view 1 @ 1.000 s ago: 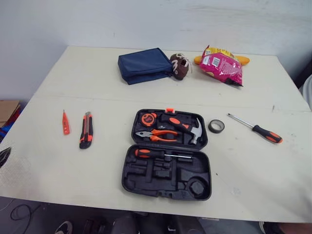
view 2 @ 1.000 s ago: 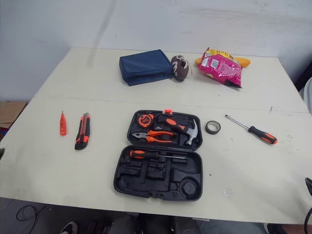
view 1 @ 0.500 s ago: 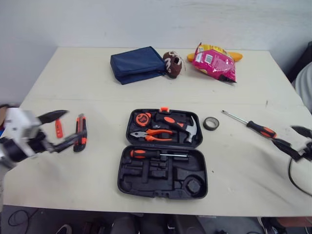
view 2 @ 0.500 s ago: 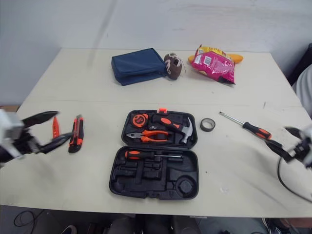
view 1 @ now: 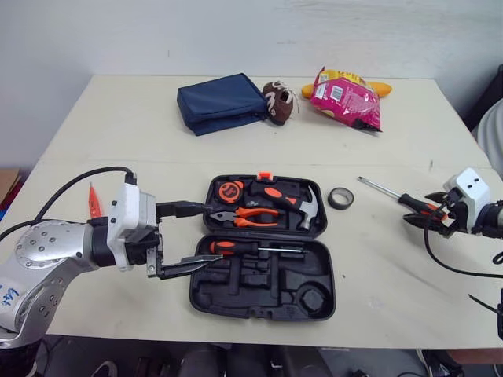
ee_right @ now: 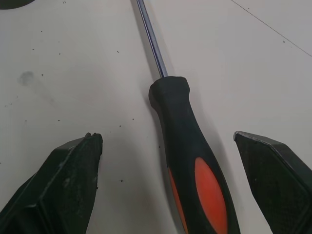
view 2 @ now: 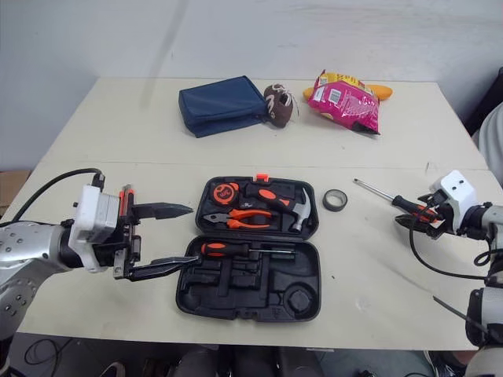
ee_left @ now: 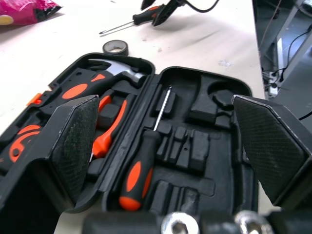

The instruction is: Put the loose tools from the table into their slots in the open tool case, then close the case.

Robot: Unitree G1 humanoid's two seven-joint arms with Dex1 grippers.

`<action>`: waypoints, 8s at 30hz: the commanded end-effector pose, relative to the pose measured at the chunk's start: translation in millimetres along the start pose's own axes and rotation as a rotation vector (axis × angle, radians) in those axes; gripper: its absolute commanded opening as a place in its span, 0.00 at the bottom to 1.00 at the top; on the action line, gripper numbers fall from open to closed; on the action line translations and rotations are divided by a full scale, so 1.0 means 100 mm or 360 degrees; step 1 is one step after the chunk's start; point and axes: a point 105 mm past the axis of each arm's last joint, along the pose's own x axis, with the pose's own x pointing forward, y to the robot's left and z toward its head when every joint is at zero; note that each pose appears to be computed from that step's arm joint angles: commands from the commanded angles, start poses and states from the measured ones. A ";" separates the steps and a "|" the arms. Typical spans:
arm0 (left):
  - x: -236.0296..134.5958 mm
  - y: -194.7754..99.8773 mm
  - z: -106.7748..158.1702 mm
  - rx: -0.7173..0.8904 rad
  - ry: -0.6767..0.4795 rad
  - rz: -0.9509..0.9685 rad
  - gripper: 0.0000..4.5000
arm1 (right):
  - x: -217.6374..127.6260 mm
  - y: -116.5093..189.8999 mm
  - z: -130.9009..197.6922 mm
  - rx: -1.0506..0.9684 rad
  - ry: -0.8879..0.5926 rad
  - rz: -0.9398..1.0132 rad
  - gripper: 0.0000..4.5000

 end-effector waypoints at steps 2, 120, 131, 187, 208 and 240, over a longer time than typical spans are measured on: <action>-0.01 -0.05 0.10 0.0034 -0.0019 -0.0008 0.99 | -0.12 -0.05 0.02 0.0079 0.0057 0.0034 1.00; -0.36 -0.35 -0.35 -0.0060 0.0232 0.0016 1.00 | 0.26 2.70 0.92 -0.0587 0.0208 0.1215 0.23; -0.35 -0.35 -0.36 -0.0064 0.0235 0.0011 1.00 | 0.35 2.66 0.92 -0.0542 0.0207 0.1122 0.23; -0.32 -0.38 -0.37 -0.0087 0.0224 0.0028 1.00 | 0.34 2.57 0.96 -0.0477 0.0211 0.1193 0.23; -0.32 -0.37 -0.36 -0.0080 0.0226 0.0026 1.00 | 0.34 2.63 1.03 -0.0470 0.0146 0.1236 0.65; -0.32 -0.31 -0.36 -0.0081 0.0228 0.0025 1.00 | 0.52 2.77 1.04 -0.0459 -0.0739 0.1443 0.01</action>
